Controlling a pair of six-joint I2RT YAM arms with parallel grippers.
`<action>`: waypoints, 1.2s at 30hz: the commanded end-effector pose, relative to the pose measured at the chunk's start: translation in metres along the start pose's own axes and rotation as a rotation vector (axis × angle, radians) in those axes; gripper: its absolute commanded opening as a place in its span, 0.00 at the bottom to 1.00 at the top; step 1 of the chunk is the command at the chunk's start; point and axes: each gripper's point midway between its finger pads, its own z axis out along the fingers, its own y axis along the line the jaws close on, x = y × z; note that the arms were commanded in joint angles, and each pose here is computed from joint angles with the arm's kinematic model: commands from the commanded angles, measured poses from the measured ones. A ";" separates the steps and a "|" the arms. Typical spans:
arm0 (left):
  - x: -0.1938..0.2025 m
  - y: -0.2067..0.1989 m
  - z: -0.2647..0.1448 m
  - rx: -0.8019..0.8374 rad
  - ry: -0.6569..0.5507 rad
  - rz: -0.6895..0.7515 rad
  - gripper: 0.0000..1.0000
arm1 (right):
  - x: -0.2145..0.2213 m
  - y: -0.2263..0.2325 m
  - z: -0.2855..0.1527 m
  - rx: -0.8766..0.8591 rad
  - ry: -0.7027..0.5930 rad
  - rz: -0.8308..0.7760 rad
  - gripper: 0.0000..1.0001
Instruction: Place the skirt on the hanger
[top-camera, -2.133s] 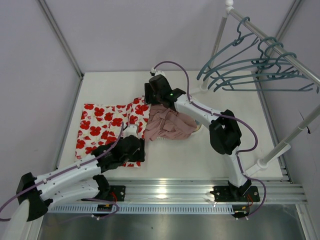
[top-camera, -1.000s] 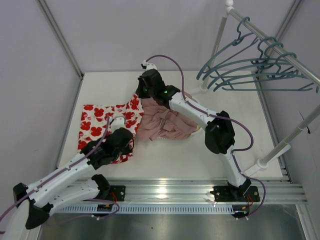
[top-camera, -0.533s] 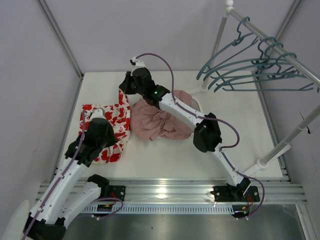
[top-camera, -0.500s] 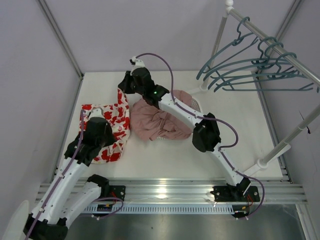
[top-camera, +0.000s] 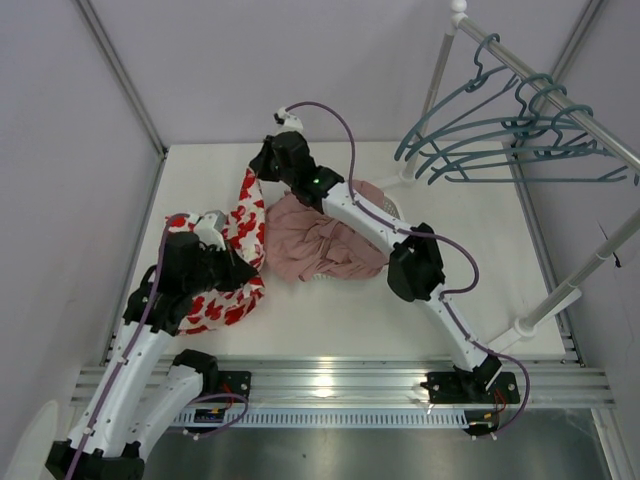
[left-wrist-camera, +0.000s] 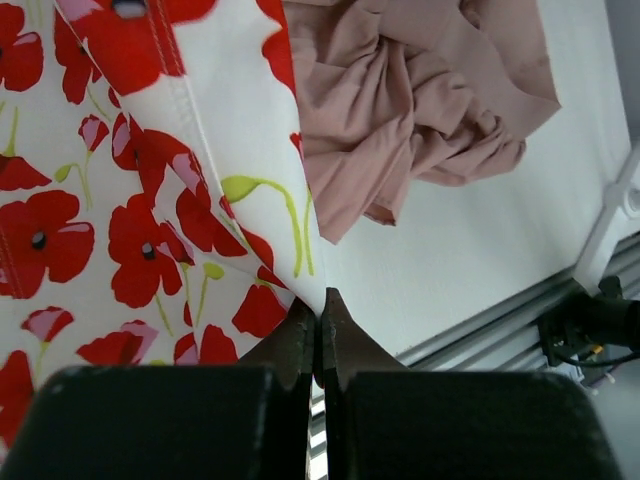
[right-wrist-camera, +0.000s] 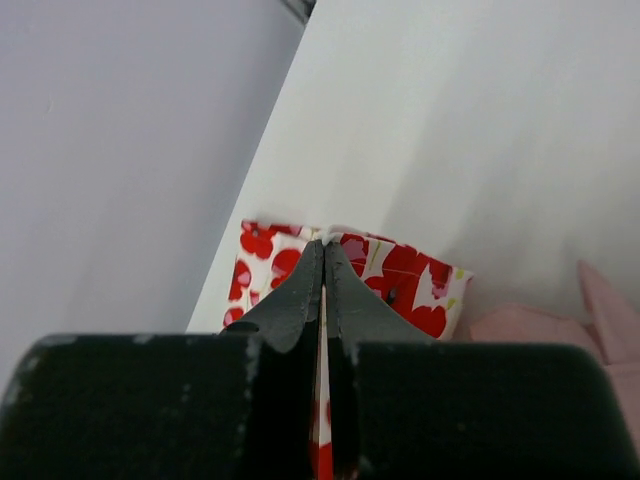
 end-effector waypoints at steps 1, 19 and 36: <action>-0.008 -0.022 -0.006 0.111 -0.019 0.024 0.00 | -0.081 0.026 -0.033 -0.025 -0.166 0.006 0.00; -0.006 0.115 -0.032 -0.512 -0.161 -0.418 0.00 | 0.005 0.095 0.011 -0.351 -0.106 0.038 0.00; 0.004 0.173 -0.094 -0.966 -0.248 -0.575 0.04 | 0.049 0.142 0.016 -0.481 -0.185 0.210 0.00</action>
